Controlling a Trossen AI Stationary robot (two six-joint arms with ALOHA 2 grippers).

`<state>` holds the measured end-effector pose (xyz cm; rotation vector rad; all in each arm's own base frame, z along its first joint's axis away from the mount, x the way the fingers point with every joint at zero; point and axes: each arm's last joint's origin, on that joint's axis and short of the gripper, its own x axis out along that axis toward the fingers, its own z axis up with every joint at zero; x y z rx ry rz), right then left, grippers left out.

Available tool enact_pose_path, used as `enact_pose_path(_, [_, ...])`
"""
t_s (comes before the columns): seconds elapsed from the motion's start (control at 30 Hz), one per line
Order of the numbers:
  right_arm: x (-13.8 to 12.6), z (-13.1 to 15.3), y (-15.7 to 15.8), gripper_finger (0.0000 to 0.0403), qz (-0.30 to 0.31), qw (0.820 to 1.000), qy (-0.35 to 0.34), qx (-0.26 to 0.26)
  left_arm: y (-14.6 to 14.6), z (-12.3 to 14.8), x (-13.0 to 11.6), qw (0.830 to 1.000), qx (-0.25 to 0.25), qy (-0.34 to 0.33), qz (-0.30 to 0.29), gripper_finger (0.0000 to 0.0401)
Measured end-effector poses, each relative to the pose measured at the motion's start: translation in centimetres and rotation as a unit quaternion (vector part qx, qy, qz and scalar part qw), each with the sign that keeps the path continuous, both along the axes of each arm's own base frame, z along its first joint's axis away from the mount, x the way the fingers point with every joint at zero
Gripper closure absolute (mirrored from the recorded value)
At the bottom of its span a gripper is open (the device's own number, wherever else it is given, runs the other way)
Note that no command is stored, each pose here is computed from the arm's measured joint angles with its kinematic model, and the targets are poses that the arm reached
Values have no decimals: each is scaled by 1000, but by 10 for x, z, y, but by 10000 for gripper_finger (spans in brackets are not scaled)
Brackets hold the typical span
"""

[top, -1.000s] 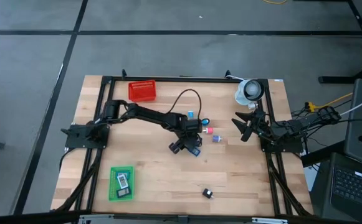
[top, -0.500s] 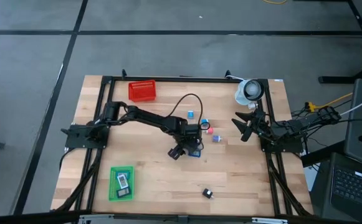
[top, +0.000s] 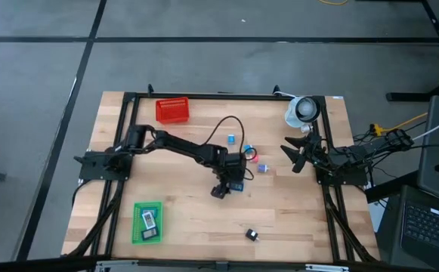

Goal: Pick & Place Office items
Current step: Put the blue digital timer into the green bin

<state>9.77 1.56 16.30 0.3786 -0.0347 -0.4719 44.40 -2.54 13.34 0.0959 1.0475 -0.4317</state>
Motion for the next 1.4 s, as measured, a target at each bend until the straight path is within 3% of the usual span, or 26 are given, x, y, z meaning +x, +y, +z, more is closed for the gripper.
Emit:
enact_pose_path(0.4, [0, 0, 0, 156, -1, 1000, -3, 4, -9, -1, 4, 993, 61, -5, 99, 129])
enact_pose_path(0.87, [0, 0, 0, 156, -1, 1000, -6, 10, -14, -19, 3, 988, 116, 4, 101, 196])
enact_pose_path(1.03, [0, 0, 0, 156, -1, 1000, -6, 10, -15, -19, 4, 992, 94, -6, 86, 248])
enact_pose_path(1.23, [0, 0, 0, 156, 0, 1000, -6, 11, -15, 5, 7, 994, 61, -64, 61, 252])
enact_pose_path(1.4, [0, 0, 0, 156, 5, 1000, -5, 11, -15, 81, 8, 977, 11, -212, 27, 252])
